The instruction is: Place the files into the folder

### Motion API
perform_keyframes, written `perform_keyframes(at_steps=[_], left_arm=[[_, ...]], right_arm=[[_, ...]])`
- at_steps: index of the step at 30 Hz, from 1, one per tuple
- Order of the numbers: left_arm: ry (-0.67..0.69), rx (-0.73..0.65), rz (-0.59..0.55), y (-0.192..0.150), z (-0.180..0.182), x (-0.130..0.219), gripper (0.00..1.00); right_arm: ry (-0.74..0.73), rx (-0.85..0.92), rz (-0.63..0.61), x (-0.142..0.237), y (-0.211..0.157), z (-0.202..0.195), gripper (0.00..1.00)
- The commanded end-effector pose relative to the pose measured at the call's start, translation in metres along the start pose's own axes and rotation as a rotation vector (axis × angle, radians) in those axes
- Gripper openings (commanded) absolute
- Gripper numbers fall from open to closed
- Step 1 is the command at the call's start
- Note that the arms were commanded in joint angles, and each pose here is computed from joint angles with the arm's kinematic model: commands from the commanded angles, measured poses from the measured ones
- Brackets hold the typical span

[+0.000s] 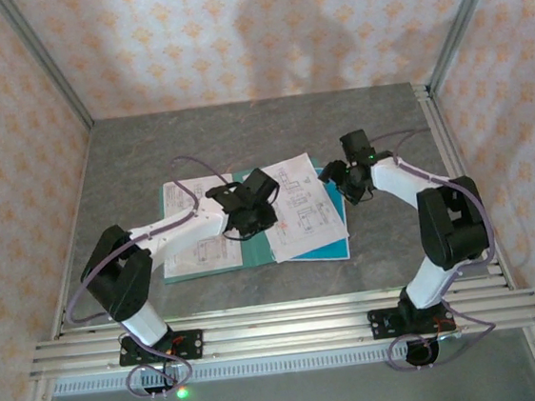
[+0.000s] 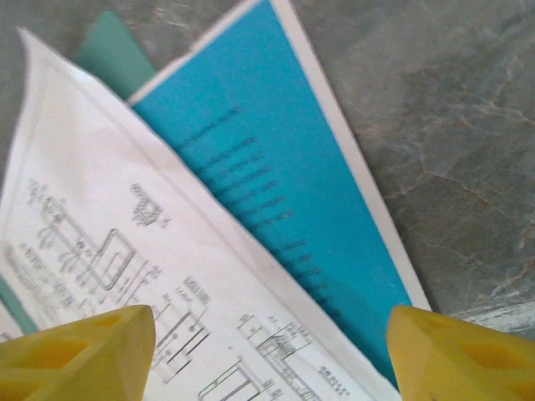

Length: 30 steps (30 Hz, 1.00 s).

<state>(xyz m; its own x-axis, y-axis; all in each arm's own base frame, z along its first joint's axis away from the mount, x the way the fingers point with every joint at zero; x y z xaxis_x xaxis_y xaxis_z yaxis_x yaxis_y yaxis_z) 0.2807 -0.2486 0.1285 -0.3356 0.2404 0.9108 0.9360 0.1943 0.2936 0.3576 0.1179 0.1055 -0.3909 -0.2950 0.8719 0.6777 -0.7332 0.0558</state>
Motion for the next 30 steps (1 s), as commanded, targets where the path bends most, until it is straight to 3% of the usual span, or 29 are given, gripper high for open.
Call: perform_keyframes(at_steps=[1, 6, 12, 18, 20, 30], left_arm=[[0.068, 0.017, 0.016, -0.003, 0.007, -0.011, 0.08], [0.044, -0.019, 0.046, -0.010, -0.015, -0.028, 0.00], [0.095, -0.048, 0.076, -0.022, -0.017, -0.046, 0.00], [0.134, -0.058, 0.101, -0.030, -0.005, -0.058, 0.00], [0.143, -0.059, 0.109, -0.033, -0.002, -0.060, 0.00], [0.163, -0.067, 0.128, -0.037, 0.002, -0.065, 0.00]], right_arm=[[0.012, 0.107, 0.007, 0.007, 0.004, 0.016, 0.72], [0.033, 0.215, 0.032, -0.007, 0.017, 0.045, 0.68], [0.062, 0.318, -0.022, -0.018, 0.042, 0.084, 0.65], [0.044, 0.404, -0.012, -0.046, 0.053, 0.106, 0.41], [0.015, 0.459, -0.018, -0.053, 0.053, 0.110, 0.37], [-0.143, 0.676, -0.043, -0.075, 0.055, 0.102, 0.35]])
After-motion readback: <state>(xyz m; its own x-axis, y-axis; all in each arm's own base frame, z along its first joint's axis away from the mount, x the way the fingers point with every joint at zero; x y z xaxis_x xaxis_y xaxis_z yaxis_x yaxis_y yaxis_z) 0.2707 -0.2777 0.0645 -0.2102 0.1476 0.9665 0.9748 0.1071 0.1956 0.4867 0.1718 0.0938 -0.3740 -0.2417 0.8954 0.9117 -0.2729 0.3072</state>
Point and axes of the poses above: each hand's point on the last joint's axis, 136 mm out from that joint toward the fingers, its own x axis back along the fingers, its own z axis along the line the jaws close on, y = z × x, the point moved 4 cm from there along x, back along the fingers, and after that the axes turned 11 degrees about -x, right-handed, at the moved point
